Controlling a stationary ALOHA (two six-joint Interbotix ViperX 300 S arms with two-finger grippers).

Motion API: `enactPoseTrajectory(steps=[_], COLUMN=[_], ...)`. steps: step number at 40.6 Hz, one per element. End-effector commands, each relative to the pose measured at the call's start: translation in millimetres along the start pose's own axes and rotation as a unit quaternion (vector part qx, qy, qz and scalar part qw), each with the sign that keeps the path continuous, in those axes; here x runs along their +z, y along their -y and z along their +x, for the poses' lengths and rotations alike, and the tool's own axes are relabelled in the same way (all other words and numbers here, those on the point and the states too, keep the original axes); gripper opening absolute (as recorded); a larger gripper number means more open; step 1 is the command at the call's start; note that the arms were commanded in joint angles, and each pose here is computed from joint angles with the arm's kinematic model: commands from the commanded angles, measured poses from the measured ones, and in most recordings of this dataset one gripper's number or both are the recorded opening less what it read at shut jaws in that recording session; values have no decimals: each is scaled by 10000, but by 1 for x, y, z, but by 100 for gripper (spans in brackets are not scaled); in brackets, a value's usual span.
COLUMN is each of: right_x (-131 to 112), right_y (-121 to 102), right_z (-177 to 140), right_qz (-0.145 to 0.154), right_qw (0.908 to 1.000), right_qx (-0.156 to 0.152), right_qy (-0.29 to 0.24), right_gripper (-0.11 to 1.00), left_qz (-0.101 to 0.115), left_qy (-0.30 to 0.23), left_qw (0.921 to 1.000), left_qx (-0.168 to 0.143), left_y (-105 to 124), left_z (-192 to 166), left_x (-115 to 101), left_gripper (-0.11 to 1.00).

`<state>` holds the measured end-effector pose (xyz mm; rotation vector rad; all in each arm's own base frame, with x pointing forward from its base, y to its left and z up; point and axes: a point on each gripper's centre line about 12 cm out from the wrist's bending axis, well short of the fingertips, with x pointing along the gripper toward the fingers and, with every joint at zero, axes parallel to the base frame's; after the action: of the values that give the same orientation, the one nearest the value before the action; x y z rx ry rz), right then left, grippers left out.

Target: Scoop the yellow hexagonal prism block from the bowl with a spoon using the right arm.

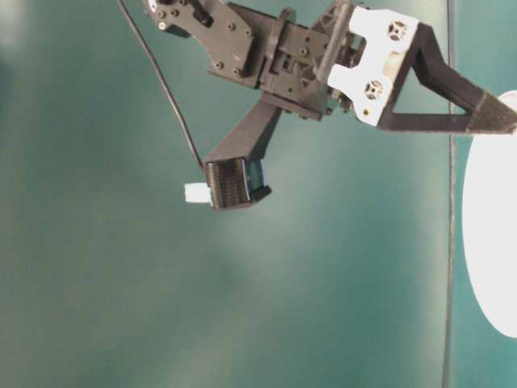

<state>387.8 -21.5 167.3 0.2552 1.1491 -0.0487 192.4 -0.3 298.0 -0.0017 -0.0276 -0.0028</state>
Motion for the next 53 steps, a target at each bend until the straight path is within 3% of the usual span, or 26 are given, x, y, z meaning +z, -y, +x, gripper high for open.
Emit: enactPoseTrajectory(steps=[1, 39, 53], right_x=[10, 36, 44], right_y=[-3, 7, 4], right_z=[-6, 6, -21], right_qz=[-11, -115, -240], right_qw=[9997, 9908, 9856], right_qx=[33, -158, -187], right_qy=[256, 1342, 1663], right_gripper=[25, 25, 25], left_qz=[15, 0, -15], left_qy=[153, 161, 146], left_qw=[9999, 9999, 9999], left_qx=[-10, -11, -10], left_y=[0, 0, 0], left_z=[2, 1, 2], left_x=[12, 12, 11], left_gripper=[0, 0, 0])
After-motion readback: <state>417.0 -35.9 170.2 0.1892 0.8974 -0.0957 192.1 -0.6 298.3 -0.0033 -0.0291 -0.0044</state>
